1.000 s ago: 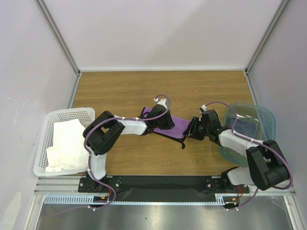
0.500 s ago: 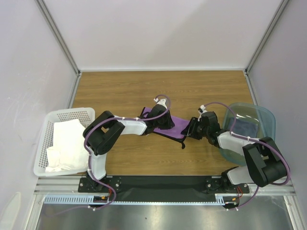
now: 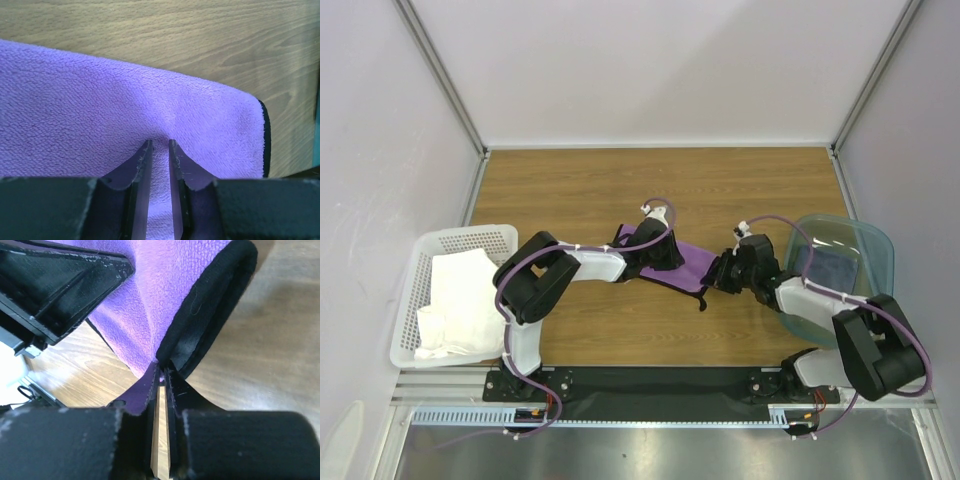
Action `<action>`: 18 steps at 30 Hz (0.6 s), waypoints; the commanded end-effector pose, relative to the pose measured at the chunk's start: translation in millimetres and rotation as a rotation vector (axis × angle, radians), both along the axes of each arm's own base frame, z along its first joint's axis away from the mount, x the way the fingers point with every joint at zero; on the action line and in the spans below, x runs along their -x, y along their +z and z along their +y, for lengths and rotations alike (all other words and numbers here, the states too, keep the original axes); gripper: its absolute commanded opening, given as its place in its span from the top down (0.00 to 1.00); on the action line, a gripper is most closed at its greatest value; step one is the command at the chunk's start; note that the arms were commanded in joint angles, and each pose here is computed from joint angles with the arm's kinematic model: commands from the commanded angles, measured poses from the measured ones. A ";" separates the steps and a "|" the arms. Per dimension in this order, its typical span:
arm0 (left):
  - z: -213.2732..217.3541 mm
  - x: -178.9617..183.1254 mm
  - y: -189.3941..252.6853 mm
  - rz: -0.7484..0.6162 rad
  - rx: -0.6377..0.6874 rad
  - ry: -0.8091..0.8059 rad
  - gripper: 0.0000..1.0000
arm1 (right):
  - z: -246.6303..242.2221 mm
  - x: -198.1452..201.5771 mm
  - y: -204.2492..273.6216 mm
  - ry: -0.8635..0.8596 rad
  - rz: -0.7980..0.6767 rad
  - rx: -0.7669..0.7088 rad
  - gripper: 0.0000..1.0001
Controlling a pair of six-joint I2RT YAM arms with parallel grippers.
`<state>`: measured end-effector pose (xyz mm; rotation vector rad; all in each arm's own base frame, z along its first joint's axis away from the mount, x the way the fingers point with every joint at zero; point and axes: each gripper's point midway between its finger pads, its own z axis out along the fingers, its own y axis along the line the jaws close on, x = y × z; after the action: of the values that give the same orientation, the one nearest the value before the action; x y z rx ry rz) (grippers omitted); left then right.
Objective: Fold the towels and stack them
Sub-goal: Fold the towel
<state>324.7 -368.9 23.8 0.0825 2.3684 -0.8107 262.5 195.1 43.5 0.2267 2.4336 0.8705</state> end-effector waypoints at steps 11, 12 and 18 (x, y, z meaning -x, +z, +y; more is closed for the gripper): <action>1.1 1.7 -13.3 0.010 -0.032 0.002 0.75 | -22.0 25.5 -25.1 -0.059 0.197 0.134 0.59; 1.5 1.5 -11.8 0.003 -0.034 -0.001 0.75 | -22.1 25.6 -29.3 -0.055 0.216 0.144 0.57; 5.5 -3.5 4.4 -0.061 -0.057 -0.016 0.75 | -11.0 12.6 -3.6 -0.005 0.166 0.126 0.45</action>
<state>320.4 -373.5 23.4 0.1127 2.3661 -0.8206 247.9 185.3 30.7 0.3158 2.6188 0.7517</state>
